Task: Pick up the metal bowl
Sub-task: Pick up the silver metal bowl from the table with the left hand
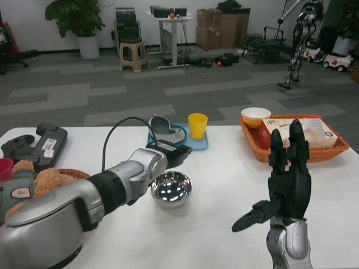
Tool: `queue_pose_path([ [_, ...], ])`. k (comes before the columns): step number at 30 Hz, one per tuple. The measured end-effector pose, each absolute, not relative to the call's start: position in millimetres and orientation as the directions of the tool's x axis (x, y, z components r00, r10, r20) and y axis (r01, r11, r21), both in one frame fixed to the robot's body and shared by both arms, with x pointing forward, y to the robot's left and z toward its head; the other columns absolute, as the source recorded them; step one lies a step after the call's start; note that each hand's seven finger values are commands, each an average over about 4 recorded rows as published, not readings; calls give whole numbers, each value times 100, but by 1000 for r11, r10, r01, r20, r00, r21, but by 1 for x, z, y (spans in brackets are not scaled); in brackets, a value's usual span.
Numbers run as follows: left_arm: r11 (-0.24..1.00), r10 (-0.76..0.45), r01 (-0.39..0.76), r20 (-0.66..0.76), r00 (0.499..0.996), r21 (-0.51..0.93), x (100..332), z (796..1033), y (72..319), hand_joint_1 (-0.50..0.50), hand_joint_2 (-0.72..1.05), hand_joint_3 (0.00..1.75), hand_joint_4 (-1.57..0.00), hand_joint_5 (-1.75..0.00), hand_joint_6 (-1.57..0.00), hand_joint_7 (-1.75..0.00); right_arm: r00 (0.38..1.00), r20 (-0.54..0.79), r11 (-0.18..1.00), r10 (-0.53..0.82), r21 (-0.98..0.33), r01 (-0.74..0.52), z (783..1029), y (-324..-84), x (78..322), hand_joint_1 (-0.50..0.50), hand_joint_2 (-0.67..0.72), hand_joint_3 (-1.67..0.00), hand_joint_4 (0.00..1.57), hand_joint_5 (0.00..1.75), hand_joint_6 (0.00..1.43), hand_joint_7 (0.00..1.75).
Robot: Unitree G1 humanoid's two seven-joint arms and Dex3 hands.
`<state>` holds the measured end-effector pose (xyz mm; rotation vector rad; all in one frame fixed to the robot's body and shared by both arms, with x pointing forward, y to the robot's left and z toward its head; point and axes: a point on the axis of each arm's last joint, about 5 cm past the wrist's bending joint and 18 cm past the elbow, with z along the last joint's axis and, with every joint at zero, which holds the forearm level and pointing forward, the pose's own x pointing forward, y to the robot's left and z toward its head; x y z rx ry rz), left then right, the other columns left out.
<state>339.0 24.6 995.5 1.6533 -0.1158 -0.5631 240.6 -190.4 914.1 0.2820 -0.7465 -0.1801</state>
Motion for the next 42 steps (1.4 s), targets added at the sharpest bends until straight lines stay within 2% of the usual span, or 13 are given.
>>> queue_pose_path([
  [6, -120, -437, 184, -219, 872, 975, 336, 981, 17, -50, -64, 0, 0, 0, 0, -14, 726, 636, 947, -262, 316, 64, 912, -190, 240, -4, 72, 0, 0, 0, 0, 10],
  [11, -84, -429, 161, -181, 885, 983, 334, 967, 16, -50, -64, 0, 0, 0, 0, -14, 733, 628, 946, -260, 317, 63, 910, -188, 240, -4, 72, 0, 0, 0, 0, 9],
  [15, -95, -437, 147, -174, 882, 985, 331, 959, 15, -50, -64, 0, 0, 0, 0, -14, 740, 621, 947, -258, 316, 65, 909, -187, 240, -4, 72, 0, 0, 0, 0, 7],
  [22, -118, -422, 168, -203, 884, 979, 329, 949, 19, -50, -64, 0, 0, 0, 0, -12, 752, 610, 948, -252, 312, 64, 906, -186, 240, -4, 72, 0, 0, 0, 0, 12],
  [28, -130, -417, 187, -225, 881, 974, 328, 943, 22, -49, -64, 0, 0, 0, 0, -14, 756, 607, 949, -244, 311, 57, 905, -184, 239, -4, 72, 0, 0, 0, 0, 7],
  [32, -124, -422, 197, -231, 877, 973, 327, 941, 22, -50, -55, 0, 0, 0, 0, -14, 758, 606, 949, -241, 310, 54, 905, -184, 239, -4, 72, 0, 0, 0, 0, 9],
  [35, -116, -436, 205, -235, 869, 972, 325, 938, 20, -50, -55, 0, 0, 0, 0, -14, 759, 605, 949, -240, 310, 53, 905, -183, 239, -4, 72, 0, 0, 0, 0, 9],
  [40, -105, -448, 218, -242, 861, 970, 324, 937, 18, -50, -55, 0, 0, 0, 0, -31, 759, 603, 947, -245, 315, 55, 905, -184, 239, -4, 72, 0, 0, 0, 0, 7],
  [42, -104, -448, 219, -242, 861, 970, 324, 937, 18, -50, -55, 0, 0, -8, 0, -40, 759, 602, 947, -246, 317, 55, 905, -184, 239, -4, 72, 0, 0, 0, 0, 7],
])
